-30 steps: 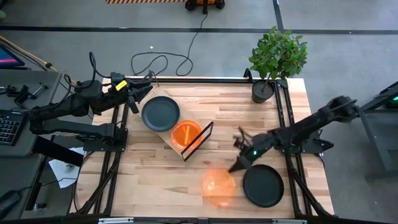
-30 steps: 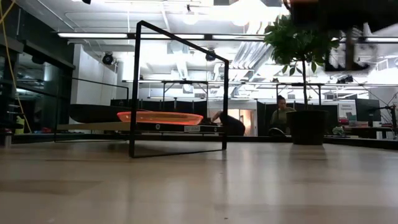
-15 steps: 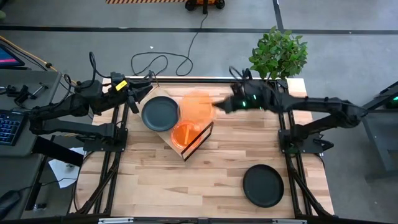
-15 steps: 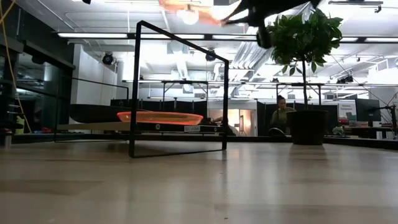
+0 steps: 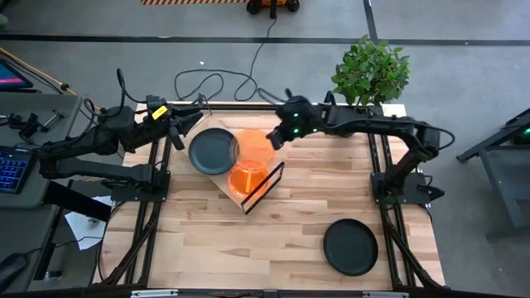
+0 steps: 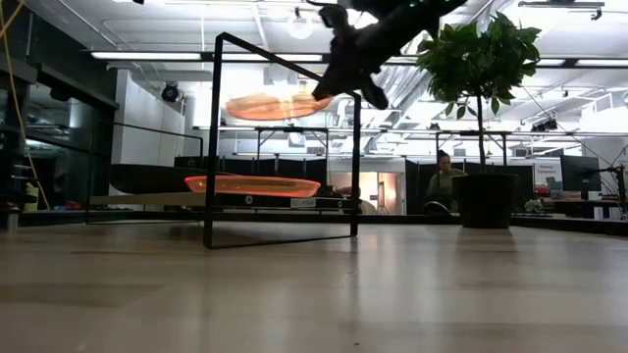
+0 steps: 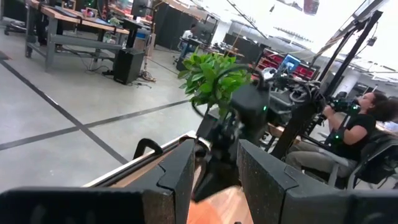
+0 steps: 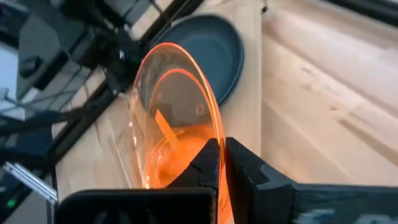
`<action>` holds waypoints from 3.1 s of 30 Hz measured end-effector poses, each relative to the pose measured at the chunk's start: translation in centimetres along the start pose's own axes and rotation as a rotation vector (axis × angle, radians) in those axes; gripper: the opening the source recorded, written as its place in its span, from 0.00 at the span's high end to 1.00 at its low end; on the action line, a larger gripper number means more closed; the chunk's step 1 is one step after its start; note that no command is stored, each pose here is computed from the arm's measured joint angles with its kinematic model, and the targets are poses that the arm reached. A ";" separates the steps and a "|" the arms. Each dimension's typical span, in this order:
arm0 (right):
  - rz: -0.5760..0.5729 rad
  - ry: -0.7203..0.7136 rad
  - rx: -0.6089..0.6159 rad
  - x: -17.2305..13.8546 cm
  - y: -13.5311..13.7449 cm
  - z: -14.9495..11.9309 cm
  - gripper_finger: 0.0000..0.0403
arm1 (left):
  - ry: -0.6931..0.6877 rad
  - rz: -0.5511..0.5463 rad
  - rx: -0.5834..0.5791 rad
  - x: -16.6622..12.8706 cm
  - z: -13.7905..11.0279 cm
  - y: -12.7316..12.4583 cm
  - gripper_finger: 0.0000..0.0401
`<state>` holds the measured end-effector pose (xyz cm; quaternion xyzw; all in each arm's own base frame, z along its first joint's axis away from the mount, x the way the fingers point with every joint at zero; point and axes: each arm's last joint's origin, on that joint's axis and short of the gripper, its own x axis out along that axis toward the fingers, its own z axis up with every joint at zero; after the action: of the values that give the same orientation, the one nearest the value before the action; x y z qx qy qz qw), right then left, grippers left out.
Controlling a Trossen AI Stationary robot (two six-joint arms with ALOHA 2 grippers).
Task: Place and stack plates onto a shelf
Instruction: Stack the orange plate on top of the orange plate on the shelf, then stack the black plate on top of the black plate on the shelf
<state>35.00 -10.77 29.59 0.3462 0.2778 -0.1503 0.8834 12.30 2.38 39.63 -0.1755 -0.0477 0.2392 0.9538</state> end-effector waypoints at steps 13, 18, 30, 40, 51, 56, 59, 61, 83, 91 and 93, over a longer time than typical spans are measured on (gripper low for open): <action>0.003 0.133 -0.068 4.6 1.7 -2.9 1.00 | 0.000 0.000 -0.028 0.0 0.0 0.0 0.72; 0.001 0.170 -0.076 5.7 2.1 -4.1 1.00 | 0.000 0.000 -0.028 0.0 0.0 0.0 0.72; -0.042 0.160 -0.057 6.7 2.2 -4.8 1.00 | 0.002 0.000 -0.027 0.0 0.0 0.0 0.72; -0.045 0.158 -0.040 6.7 2.2 -4.8 1.00 | 0.001 0.000 -0.027 0.0 0.0 0.0 0.72; -0.044 0.159 -0.012 6.7 2.3 -4.8 0.75 | 0.001 0.000 -0.027 0.0 0.0 0.0 0.72; -0.039 0.163 -0.073 6.6 2.0 -4.5 0.55 | 0.002 0.000 -0.027 0.0 0.0 0.0 0.72; -0.057 0.204 -0.098 5.8 1.2 -4.0 0.47 | 0.001 0.000 -0.027 0.0 0.0 0.0 0.72; -0.088 0.239 -0.110 4.6 0.8 -3.7 0.45 | 0.003 0.000 -0.027 0.0 0.0 0.0 0.72; -0.154 0.360 -0.003 -10.6 1.0 -13.6 0.44 | -0.001 0.017 -0.025 0.0 0.0 0.1 0.72; -0.157 0.654 0.112 -13.1 0.8 -22.1 0.44 | 0.004 0.020 -0.023 0.2 -0.1 0.0 0.72; -0.192 0.707 0.099 -13.0 0.4 -23.9 0.44 | 0.009 0.022 -0.021 0.3 -0.2 0.0 0.72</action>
<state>15.55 7.11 23.06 0.3912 0.5895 -0.1168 0.6970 12.61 2.46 39.45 -0.1869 -0.0441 0.2482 0.9495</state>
